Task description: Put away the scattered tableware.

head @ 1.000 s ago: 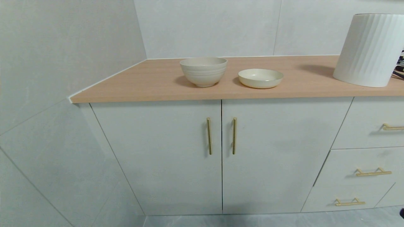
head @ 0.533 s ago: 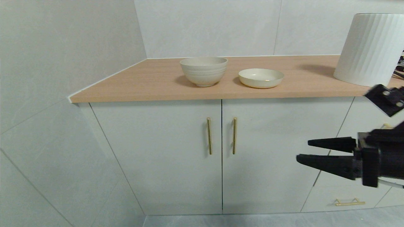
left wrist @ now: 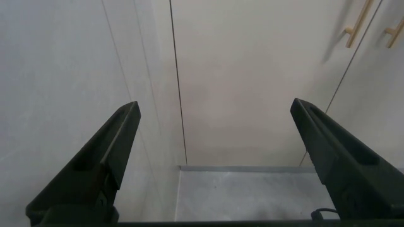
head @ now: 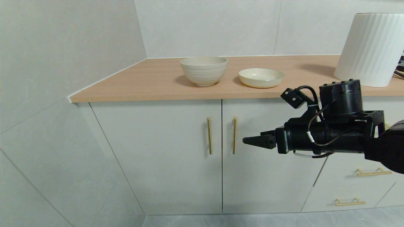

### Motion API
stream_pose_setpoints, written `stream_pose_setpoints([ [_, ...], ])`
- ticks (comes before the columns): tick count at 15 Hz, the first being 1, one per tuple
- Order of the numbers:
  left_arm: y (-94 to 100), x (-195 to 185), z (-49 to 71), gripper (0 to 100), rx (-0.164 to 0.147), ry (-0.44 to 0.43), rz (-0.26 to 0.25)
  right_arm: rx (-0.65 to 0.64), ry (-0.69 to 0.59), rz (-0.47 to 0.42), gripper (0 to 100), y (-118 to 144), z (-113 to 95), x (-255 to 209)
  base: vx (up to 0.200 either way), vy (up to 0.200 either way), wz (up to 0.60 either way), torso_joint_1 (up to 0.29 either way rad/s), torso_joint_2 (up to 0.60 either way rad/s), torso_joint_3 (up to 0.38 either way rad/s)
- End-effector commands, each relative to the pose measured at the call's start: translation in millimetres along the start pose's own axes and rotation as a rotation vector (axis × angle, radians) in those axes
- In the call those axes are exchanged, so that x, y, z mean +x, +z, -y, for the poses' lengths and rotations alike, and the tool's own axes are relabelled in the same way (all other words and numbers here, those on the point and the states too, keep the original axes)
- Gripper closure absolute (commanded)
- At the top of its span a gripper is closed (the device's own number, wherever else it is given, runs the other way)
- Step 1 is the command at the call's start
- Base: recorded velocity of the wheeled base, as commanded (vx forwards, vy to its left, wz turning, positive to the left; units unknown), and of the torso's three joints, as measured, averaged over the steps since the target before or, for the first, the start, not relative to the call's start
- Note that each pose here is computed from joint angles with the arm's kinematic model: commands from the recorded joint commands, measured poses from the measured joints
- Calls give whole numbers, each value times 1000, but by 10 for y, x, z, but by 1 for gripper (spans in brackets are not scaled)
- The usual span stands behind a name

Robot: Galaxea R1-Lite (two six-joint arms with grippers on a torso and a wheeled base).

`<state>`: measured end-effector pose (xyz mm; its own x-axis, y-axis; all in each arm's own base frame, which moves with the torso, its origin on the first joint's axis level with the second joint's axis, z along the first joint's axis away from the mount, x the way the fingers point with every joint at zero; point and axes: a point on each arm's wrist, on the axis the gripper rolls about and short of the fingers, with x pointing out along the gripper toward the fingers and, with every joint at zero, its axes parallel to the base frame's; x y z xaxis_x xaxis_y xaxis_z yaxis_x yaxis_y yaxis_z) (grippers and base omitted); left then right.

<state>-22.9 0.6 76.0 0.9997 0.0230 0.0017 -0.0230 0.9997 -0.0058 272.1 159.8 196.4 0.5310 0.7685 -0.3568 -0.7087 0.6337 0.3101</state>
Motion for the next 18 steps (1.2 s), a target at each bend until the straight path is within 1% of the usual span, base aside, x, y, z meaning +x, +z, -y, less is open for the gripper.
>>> stream_pose_setpoints([
  [1,0,0,0,0,0,0,0,8,6,-30,0,-157,34,254,0,0,0,0,0,0],
  [2,0,0,0,0,0,0,0,7,-2,-19,0,-169,42,287,0,0,0,0,0,0],
  [3,0,0,0,0,0,0,0,10,-33,13,0,-206,74,392,0,0,0,0,0,0],
  [5,0,0,0,0,0,0,0,33,-55,67,0,-245,113,528,0,0,0,0,0,0],
  [6,0,0,0,0,0,0,0,44,-46,92,0,-247,118,568,0,0,0,0,0,0],
  [10,0,0,0,0,0,0,0,41,-41,133,0,-333,209,777,0,0,0,0,0,0],
  [11,0,0,0,0,0,0,0,58,-37,143,0,-360,237,835,0,0,0,0,0,0],
  [13,0,0,0,0,0,2,0,64,-29,182,0,-371,277,926,0,0,0,0,0,0],
  [17,0,0,0,0,0,0,0,78,-26,178,0,-427,308,1010,0,0,0,0,0,0],
  [18,0,0,0,0,0,2,0,97,-13,177,0,-454,287,1060,0,0,0,0,0,0],
])
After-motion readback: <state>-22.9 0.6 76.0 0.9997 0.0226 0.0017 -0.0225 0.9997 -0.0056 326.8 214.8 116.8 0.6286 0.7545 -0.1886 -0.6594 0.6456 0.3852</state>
